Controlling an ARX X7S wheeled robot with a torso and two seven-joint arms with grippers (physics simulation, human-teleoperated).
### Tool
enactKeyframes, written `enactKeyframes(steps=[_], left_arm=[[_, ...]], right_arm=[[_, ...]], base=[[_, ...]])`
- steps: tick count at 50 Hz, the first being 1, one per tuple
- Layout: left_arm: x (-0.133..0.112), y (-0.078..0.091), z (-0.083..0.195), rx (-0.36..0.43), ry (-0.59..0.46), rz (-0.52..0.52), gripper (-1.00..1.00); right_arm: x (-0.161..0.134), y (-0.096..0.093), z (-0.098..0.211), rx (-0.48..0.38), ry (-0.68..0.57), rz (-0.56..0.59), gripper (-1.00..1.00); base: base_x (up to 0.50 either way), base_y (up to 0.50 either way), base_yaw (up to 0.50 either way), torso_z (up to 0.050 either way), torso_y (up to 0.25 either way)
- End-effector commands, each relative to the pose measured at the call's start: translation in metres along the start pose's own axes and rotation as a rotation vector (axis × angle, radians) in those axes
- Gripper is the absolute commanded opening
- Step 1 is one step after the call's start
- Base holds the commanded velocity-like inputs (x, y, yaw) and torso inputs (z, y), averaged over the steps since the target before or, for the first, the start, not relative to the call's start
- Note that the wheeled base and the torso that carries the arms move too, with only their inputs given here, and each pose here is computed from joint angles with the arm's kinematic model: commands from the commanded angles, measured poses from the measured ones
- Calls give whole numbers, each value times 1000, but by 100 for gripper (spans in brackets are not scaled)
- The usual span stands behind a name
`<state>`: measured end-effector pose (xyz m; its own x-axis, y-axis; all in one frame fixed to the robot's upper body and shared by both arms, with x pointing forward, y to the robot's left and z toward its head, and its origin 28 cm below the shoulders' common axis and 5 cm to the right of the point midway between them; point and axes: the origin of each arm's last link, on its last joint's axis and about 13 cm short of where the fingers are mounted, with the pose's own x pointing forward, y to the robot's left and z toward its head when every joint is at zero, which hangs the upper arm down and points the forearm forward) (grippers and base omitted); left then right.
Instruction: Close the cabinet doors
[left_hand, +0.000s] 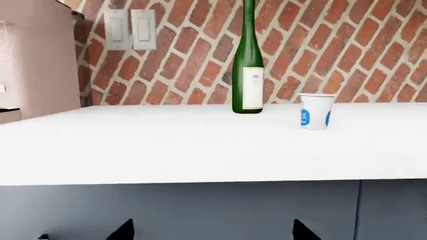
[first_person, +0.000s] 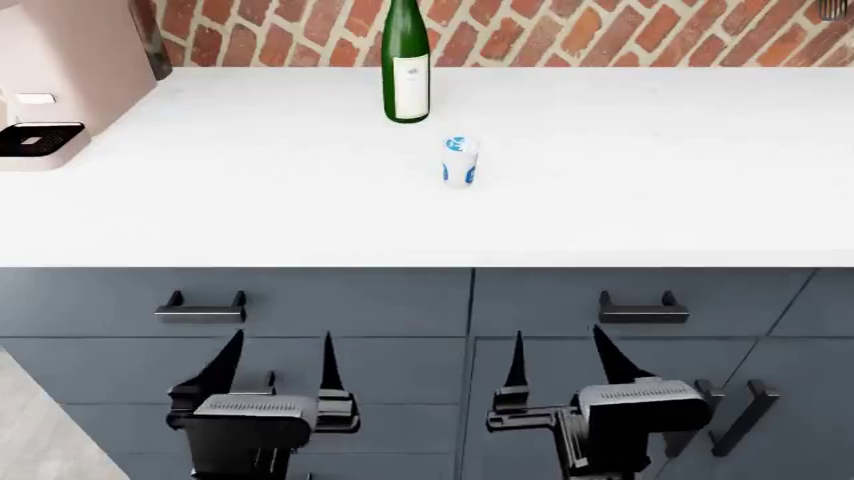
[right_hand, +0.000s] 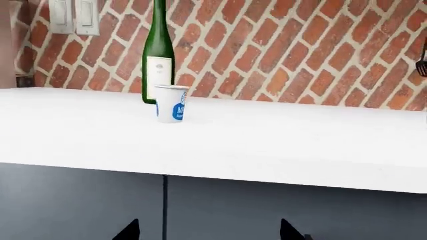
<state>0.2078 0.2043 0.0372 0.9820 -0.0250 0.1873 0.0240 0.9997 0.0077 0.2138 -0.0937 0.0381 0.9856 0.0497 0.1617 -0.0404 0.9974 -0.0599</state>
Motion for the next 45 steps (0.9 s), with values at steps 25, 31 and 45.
enactKeyframes(steps=[25, 31, 45], left_arm=[[6, -23, 152, 26, -755, -63, 100], [6, -22, 173, 3, -824, -26, 100], [-1, -13, 185, 2, -894, 12, 100]], right_arm=[[21, -6, 167, 13, -634, 2, 100], [18, -7, 187, 4, -733, -19, 100], [7, -10, 196, 0, -835, -24, 100]], base=[[0, 0, 0, 0, 0], [0, 0, 0, 0, 0], [0, 0, 0, 0, 0]])
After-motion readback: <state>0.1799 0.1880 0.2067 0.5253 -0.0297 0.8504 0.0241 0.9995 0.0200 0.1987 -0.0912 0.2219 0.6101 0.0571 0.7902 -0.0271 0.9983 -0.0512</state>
